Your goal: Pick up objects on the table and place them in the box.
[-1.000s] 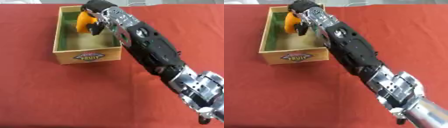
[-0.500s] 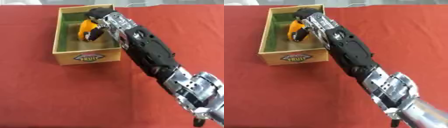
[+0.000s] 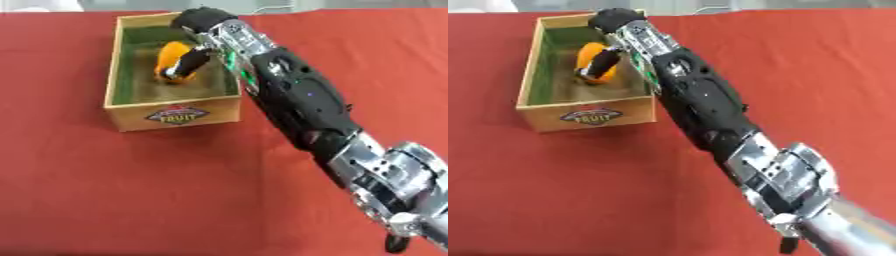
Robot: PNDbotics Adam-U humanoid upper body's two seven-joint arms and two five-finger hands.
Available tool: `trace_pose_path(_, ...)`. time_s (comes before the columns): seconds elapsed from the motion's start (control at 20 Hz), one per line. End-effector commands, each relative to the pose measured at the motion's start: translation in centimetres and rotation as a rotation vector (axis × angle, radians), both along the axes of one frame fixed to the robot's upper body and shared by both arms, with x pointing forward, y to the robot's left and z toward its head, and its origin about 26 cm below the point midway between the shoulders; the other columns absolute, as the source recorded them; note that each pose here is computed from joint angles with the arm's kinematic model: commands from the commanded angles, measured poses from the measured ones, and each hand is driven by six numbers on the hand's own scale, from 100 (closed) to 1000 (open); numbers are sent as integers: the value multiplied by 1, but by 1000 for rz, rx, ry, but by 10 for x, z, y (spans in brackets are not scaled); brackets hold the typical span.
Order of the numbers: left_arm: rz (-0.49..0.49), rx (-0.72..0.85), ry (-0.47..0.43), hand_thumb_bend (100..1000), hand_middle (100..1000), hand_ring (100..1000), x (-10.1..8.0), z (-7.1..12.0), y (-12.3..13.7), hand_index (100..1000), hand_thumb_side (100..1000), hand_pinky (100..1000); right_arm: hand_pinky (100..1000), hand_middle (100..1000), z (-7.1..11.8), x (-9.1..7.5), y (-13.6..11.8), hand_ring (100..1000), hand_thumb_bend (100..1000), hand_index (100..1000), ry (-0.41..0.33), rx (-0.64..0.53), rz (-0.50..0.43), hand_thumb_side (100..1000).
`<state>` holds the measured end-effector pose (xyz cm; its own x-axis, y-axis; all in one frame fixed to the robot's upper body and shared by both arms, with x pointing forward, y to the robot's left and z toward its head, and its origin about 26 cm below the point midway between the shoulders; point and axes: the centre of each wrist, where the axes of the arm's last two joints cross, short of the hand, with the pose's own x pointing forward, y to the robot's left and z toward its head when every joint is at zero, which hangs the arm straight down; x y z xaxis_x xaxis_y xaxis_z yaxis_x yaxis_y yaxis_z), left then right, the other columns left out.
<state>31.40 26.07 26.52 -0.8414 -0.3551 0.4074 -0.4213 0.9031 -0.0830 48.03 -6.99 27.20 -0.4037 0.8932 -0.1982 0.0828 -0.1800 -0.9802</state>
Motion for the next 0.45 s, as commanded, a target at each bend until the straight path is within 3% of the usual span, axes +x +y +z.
trace_pose_path(0.05, 4, 14, -27, 127, 661, 604, -4, 7, 2, 807, 903, 574, 822, 864, 40, -10, -7, 906, 306, 1000, -128, 47, 42, 653)
trace_pose_path(0.3, 17, 12, -23, 127, 662, 604, -5, 5, 4, 806, 904, 574, 798, 819, 74, -23, -32, 873, 110, 1000, -277, 101, 111, 578)
trace_pose_path(0.45, 25, 11, -21, 127, 662, 605, -5, 4, 6, 806, 903, 574, 789, 787, 88, -31, -51, 855, 100, 1000, -359, 144, 136, 566)
